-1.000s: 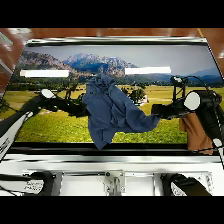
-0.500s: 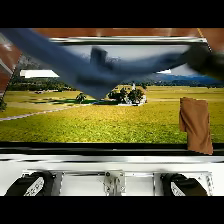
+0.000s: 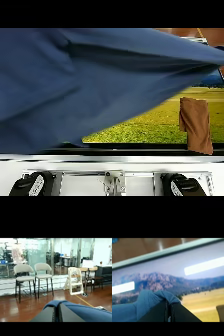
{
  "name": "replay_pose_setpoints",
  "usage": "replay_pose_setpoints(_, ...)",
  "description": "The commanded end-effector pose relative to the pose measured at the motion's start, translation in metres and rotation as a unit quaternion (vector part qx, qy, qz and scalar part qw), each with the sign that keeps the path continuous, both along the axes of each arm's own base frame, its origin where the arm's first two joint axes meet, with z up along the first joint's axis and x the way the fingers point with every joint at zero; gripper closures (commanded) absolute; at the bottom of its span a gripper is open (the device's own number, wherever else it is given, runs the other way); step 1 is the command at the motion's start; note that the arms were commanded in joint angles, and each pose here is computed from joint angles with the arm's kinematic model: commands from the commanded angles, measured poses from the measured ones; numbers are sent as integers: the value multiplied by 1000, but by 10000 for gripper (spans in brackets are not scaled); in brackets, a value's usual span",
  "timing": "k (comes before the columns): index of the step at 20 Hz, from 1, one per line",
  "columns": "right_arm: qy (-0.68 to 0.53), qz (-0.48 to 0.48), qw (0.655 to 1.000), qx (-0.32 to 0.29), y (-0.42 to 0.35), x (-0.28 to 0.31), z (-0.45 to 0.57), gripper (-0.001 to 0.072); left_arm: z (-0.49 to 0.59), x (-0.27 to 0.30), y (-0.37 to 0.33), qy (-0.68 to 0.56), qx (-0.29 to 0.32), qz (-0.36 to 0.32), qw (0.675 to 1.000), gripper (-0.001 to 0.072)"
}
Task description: Fold the shirts.
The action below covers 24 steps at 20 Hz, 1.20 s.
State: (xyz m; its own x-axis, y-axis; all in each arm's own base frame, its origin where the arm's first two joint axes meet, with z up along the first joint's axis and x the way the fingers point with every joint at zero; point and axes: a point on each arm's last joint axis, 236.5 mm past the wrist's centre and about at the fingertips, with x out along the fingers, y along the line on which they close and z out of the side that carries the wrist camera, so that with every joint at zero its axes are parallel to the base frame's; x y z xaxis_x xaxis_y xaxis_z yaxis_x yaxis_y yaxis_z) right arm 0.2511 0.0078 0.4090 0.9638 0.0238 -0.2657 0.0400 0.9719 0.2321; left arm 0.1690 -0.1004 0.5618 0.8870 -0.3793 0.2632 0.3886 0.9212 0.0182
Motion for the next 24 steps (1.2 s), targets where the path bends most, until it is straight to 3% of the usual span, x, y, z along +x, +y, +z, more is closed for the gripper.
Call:
replay_pose_setpoints(1, -100, 7, 995, 3, -1, -41, 47, 648, 3, -19, -6, -2, -19, -9, 1000, 671)
replay_pose_setpoints(4, -131, 7, 991, 6, -4, -73, 59, 648, -8, -34, -12, 10, 3, -6, 1000, 672)
replay_pose_setpoints(7, -108, 3, 994, 5, -8, -91, 46, 649, -55, -33, 0, 102, 30, 35, 994, 672)
replay_pose_setpoints(12, -14, -20, 1000, -12, -18, -76, 4, 649, -123, -22, 31, 246, 32, 91, 965, 672)
replay_pose_setpoints(19, 162, -1, 986, -31, -3, 14, -74, 648, -183, 40, 48, 334, -3, 85, 939, 671)
replay_pose_setpoints(24, 196, 1, 980, -26, 12, 139, -128, 647, -235, 133, 74, 366, -51, 90, 925, 671)
